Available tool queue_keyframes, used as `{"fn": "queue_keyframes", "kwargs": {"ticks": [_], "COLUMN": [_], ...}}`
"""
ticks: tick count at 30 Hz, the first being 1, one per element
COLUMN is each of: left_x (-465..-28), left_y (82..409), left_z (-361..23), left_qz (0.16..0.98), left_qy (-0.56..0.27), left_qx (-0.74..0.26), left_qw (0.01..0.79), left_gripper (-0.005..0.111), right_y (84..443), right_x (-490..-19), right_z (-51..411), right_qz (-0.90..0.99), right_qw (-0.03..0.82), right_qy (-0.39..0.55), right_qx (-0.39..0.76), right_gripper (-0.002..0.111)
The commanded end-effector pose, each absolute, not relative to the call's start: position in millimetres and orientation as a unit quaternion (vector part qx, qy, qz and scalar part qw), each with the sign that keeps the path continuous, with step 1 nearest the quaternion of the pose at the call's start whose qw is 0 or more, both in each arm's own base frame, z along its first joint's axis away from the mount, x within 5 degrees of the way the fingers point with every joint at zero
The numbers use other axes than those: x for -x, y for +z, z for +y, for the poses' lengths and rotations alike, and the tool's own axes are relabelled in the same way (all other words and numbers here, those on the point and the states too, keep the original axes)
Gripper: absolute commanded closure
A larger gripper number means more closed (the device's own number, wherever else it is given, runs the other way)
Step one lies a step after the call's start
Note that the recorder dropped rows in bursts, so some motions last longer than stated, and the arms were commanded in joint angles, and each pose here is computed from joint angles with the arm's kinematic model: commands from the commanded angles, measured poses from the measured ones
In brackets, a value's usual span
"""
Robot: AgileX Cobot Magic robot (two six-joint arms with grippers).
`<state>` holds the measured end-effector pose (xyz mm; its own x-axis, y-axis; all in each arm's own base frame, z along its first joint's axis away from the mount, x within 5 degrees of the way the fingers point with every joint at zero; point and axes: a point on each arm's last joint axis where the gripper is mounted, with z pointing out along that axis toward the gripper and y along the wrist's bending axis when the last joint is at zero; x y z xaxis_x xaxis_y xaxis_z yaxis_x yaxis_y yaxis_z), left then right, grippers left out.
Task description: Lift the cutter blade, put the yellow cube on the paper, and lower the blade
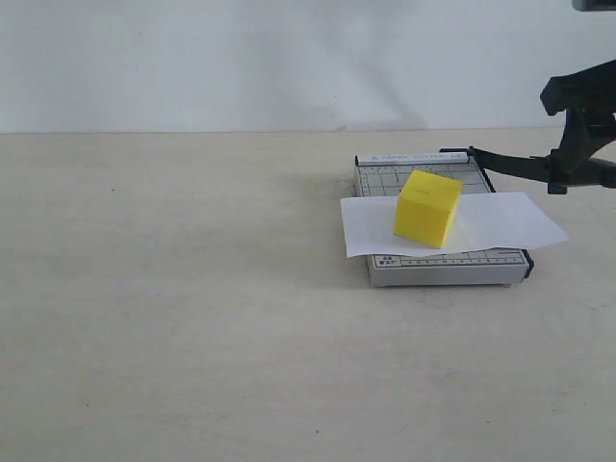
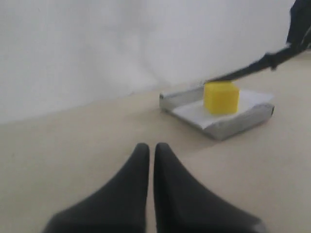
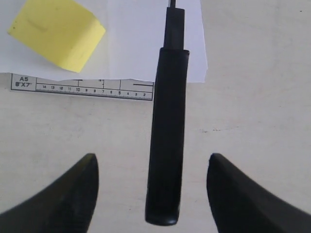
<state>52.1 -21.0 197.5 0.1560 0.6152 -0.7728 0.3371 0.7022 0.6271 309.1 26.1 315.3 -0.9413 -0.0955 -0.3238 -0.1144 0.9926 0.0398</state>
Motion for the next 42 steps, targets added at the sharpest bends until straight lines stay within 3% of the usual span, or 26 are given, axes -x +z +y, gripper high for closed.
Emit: {"fn": "queue_keyframes", "kwargs": {"ticks": [1, 7, 13, 22, 28, 42], "left_x": [-51.8, -52.8, -52.9, -52.9, -52.9, -52.9], "left_y": [183.7, 183.8, 183.6, 183.6, 183.6, 183.6], "left_z": [-17.8, -15.8, -15.7, -15.7, -15.7, -15.7], "left_qz": [0.685, 0.713, 0.711, 0.711, 0.711, 0.711], "left_qy": [0.127, 0.105, 0.111, 0.111, 0.111, 0.111], "left_qx": [-0.39, -0.335, -0.342, -0.342, -0.342, -0.342], "left_qw": [0.603, 0.607, 0.605, 0.605, 0.605, 0.605], "left_gripper": [0.102, 0.102, 0.102, 0.102, 0.102, 0.102], "right_y": [310.9, 296.8, 292.3, 291.5, 290.8, 232.6], "right_x": [-314.8, -323.1, -325.3, -322.3, -321.6, -303.0], "right_z": [26.4, 26.7, 24.8, 22.2, 23.8, 28.4], "right_qz": [0.984, 0.987, 0.988, 0.989, 0.99, 0.994], "right_qw": [0.164, 0.143, 0.136, 0.118, 0.115, 0.082], "right_qy": [0.027, 0.024, 0.012, -0.002, 0.007, 0.042], "right_qx": [0.062, 0.067, 0.073, 0.088, 0.086, 0.065], "right_gripper": [0.046, 0.046, 0.049, 0.108, 0.108, 0.108]}}
